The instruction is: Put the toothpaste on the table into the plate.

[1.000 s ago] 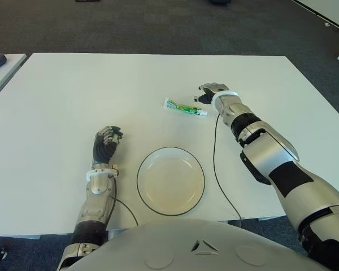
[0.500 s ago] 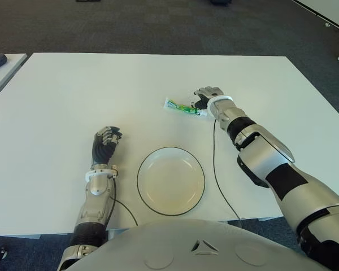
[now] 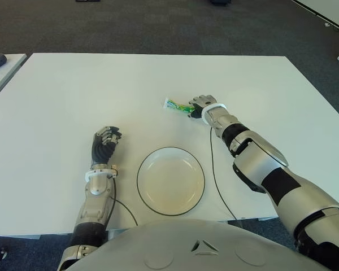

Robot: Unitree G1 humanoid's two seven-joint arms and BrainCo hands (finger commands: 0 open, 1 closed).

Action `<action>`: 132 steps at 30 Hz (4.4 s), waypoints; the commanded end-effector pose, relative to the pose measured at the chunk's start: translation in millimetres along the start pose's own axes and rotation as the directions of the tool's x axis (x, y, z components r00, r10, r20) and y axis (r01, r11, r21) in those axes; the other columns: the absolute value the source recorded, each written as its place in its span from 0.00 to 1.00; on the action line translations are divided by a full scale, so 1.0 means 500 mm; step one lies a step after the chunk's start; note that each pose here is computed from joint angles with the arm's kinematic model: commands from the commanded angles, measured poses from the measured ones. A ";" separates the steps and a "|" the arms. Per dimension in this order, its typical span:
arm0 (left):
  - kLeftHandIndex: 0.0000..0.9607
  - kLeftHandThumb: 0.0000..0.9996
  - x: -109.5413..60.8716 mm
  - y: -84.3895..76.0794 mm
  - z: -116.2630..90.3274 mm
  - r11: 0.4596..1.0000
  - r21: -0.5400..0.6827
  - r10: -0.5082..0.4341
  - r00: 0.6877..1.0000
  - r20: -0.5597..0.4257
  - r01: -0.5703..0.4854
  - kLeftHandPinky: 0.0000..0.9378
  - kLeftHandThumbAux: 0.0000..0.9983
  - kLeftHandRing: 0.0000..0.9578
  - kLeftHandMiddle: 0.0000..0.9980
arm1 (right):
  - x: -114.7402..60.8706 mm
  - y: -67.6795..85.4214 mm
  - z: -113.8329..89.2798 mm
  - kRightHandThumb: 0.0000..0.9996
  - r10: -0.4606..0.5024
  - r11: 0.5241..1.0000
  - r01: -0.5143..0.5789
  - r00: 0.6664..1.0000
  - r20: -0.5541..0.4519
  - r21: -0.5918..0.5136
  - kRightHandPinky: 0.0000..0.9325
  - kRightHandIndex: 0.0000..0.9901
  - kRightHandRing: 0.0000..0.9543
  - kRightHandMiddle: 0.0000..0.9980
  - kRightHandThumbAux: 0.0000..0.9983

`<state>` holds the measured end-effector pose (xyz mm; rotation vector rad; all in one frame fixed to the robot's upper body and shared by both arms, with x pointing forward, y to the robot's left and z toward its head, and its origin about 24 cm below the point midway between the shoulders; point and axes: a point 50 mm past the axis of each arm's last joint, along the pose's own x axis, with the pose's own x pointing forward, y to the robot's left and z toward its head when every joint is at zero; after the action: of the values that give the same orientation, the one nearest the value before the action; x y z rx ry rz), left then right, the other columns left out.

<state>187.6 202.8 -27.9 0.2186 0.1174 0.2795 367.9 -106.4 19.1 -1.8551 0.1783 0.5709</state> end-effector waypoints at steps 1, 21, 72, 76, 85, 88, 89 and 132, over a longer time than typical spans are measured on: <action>0.45 0.70 0.001 0.000 0.001 1.000 -0.011 0.000 1.000 -0.005 0.000 0.53 0.72 0.53 0.51 | -0.001 0.018 0.009 0.56 0.021 0.999 -0.021 1.000 0.012 -0.032 0.00 0.00 0.00 0.00 0.24; 0.45 0.70 0.001 -0.001 0.003 1.000 -0.027 0.001 1.000 -0.007 -0.002 0.53 0.72 0.52 0.50 | -0.002 0.018 0.046 0.54 -0.030 1.000 0.029 0.998 0.060 0.012 0.00 0.00 0.00 0.00 0.33; 0.45 0.70 -0.018 0.020 0.006 0.997 -0.053 0.061 0.998 0.018 -0.060 0.52 0.72 0.52 0.50 | -0.007 0.019 0.051 0.28 -0.189 0.634 0.200 0.977 -0.101 0.747 0.15 0.09 0.08 0.07 0.74; 0.44 0.70 -0.019 0.021 0.006 0.996 -0.060 0.060 0.998 0.019 -0.059 0.51 0.72 0.51 0.49 | -0.007 0.015 0.049 0.29 -0.204 0.619 0.218 0.972 -0.113 0.755 0.17 0.12 0.10 0.09 0.75; 0.44 0.70 -0.018 0.023 0.006 0.995 -0.082 0.065 0.998 0.004 -0.064 0.51 0.72 0.50 0.48 | -0.008 0.007 0.048 0.34 -0.232 0.598 0.235 0.966 -0.115 0.766 0.17 0.20 0.12 0.13 0.75; 0.44 0.70 -0.018 0.023 0.006 0.994 -0.086 0.065 0.998 -0.001 -0.065 0.51 0.72 0.50 0.48 | -0.008 0.007 0.048 0.36 -0.235 0.597 0.236 0.965 -0.115 0.767 0.18 0.21 0.12 0.13 0.74; 0.44 0.70 -0.019 0.023 0.006 0.994 -0.088 0.065 0.998 -0.002 -0.065 0.51 0.72 0.50 0.48 | -0.008 0.004 0.049 0.36 -0.239 0.596 0.239 0.964 -0.114 0.767 0.18 0.21 0.12 0.13 0.74; 0.44 0.70 -0.021 0.024 0.009 0.994 -0.094 0.060 0.998 0.022 -0.058 0.51 0.72 0.51 0.49 | 0.001 -0.067 0.008 0.38 -0.053 0.986 0.028 0.988 0.145 0.167 0.00 0.01 0.00 0.00 0.41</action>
<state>176.4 210.7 -18.7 0.1359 0.0656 0.3523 376.4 -89.8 40.4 -1.6068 0.0823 0.6343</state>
